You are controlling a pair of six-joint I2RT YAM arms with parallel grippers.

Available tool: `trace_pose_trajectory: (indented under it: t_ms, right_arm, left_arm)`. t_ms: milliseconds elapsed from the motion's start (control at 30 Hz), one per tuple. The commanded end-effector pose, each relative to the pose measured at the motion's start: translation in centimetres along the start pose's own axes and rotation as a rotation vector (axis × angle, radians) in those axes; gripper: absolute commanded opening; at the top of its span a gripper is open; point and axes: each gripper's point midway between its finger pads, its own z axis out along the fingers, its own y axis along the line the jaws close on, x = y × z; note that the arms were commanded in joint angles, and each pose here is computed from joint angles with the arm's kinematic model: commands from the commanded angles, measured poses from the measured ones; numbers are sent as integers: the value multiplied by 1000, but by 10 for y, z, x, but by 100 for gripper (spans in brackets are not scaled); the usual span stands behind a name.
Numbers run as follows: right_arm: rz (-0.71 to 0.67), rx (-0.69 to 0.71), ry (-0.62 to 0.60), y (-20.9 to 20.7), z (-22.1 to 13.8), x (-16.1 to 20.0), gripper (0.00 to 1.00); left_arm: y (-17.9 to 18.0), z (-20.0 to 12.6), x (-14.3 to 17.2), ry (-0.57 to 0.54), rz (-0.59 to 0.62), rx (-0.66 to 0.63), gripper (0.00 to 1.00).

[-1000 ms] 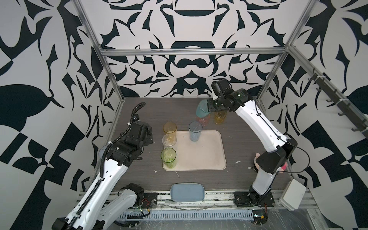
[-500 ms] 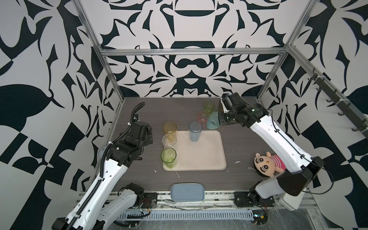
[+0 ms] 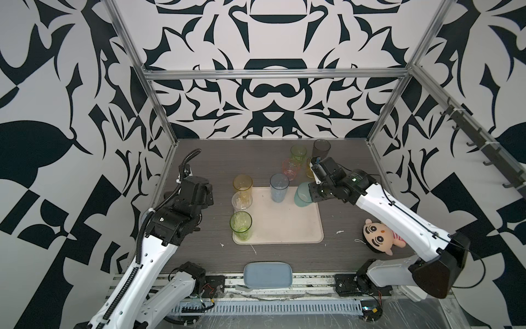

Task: Place the glasses into the tray
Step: Place the glass on the tray.

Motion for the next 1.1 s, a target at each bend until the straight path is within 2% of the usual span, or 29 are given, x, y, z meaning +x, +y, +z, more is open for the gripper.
trace_pose_trajectory:
  t_ms: [0,433,1000,1067]
  right_arm:
    - [32,-38,-60,13,-1,-10,0]
    - [7,-73,-26,50,27,0,0]
    - [10,-65,25,67,57,15,0]
    - [12,-97,43,73,59,18,0]
  left_arm:
    - [13,-1,4,-2,-15,-62,99]
    - [19,-3,5,-11,-29,-84,99]
    - [18,-3,4,-13,-31,-76,100]
    - [17,-3,4,-15,-33,-73,100]
